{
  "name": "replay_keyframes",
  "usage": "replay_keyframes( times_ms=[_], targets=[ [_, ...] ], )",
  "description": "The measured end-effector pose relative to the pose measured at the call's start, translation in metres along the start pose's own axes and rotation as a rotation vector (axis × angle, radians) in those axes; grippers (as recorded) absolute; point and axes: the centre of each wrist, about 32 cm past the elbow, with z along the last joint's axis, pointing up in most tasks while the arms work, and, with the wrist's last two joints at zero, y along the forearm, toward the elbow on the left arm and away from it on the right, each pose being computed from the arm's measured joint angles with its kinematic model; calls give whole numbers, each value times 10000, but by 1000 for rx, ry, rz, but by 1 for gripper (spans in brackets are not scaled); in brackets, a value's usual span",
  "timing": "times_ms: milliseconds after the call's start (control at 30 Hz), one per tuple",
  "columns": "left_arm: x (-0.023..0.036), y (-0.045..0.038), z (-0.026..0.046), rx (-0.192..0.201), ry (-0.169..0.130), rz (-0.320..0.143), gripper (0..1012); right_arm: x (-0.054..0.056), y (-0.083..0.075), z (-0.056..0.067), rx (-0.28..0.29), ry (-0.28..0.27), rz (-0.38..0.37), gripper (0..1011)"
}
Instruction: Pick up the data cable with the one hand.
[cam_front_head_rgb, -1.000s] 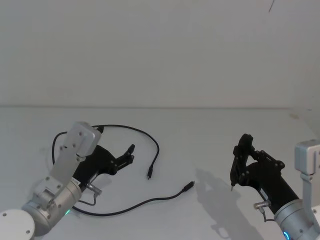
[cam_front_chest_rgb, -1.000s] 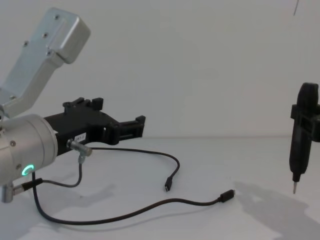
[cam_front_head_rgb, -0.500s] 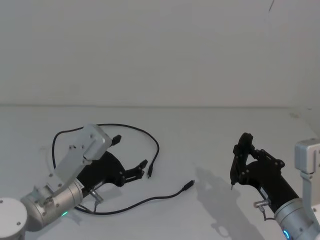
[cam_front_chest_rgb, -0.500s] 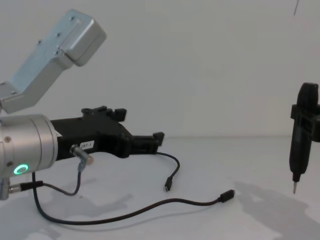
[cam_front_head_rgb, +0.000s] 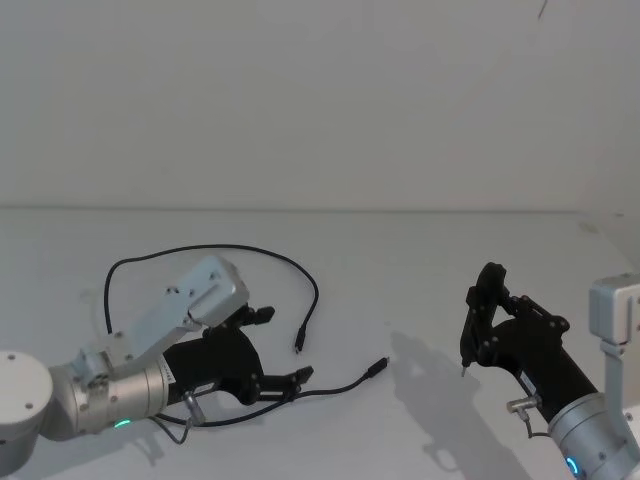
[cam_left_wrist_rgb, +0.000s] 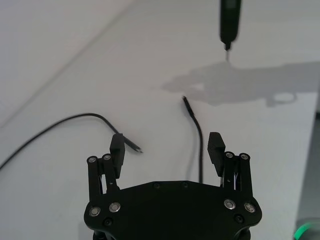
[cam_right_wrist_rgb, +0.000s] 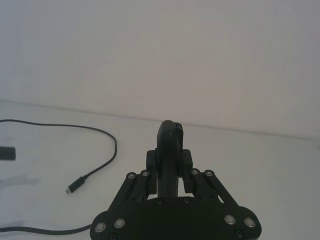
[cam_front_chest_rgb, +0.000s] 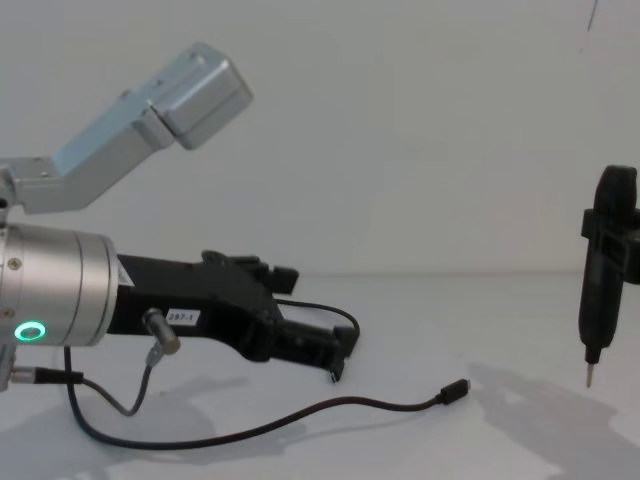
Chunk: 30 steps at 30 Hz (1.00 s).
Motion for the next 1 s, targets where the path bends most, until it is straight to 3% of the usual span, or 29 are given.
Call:
replay_keyframes(
  times_ms=[200,400,1000],
  targets=[
    [105,-57,42,71,9,-87,1001,0,0,0,0,0,0,279],
    [171,-112,63,124,23,-131,1001,0,0,0,0,0,0,279],
    [260,-254,88,195,56,-173,1001,0,0,0,0,0,0,279]
  ],
)
